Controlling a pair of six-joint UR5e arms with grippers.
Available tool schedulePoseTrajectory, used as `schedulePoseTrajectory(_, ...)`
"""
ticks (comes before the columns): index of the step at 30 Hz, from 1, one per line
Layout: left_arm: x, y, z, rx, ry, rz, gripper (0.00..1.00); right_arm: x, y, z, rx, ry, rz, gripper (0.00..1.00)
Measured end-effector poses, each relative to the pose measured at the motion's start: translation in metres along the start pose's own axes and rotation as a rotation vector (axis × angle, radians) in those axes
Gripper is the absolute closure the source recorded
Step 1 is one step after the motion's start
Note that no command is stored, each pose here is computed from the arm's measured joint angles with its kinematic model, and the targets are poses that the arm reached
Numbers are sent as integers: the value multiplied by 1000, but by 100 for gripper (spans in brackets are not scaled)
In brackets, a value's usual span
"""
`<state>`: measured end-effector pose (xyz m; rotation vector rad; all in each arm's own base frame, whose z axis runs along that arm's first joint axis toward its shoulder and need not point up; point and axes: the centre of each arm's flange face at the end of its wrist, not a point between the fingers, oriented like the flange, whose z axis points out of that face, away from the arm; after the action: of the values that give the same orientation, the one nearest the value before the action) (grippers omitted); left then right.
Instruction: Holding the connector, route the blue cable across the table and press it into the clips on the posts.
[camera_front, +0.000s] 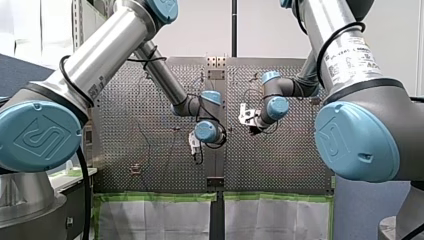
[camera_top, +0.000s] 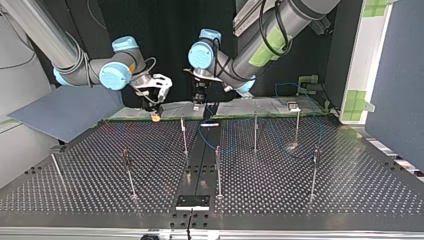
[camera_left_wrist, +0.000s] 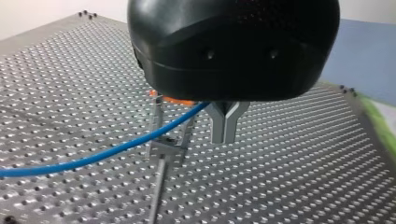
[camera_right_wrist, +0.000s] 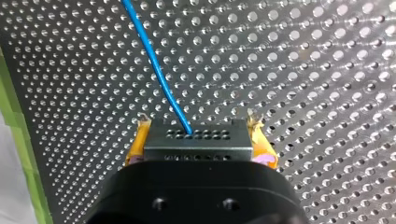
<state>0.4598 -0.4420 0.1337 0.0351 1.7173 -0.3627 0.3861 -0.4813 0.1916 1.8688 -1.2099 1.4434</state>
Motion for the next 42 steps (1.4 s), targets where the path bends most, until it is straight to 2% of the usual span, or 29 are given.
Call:
schedulePoseTrajectory(5,-15,-3,14,2,-27,-11,100,4,7,2,1,6,5,100)
schedulePoseTrajectory(13,-7,6,33,-8,3,-3,100,5,14,4,3,10,9,100)
schedulePoseTrajectory(23,-17,18,48,-46,-23,-13,100,8,21,6,5,16,12,100)
schedulePoseTrajectory(33,-27,18,60,-13,-48,-23,100,16,35,11,-12,37,18,100)
schedulePoseTrajectory(36,-32,20,66,-8,-51,-26,100,18,41,16,-8,46,23,100)
schedulePoseTrajectory(42,-44,35,86,-12,-49,-29,100,15,51,33,-8,50,31,100)
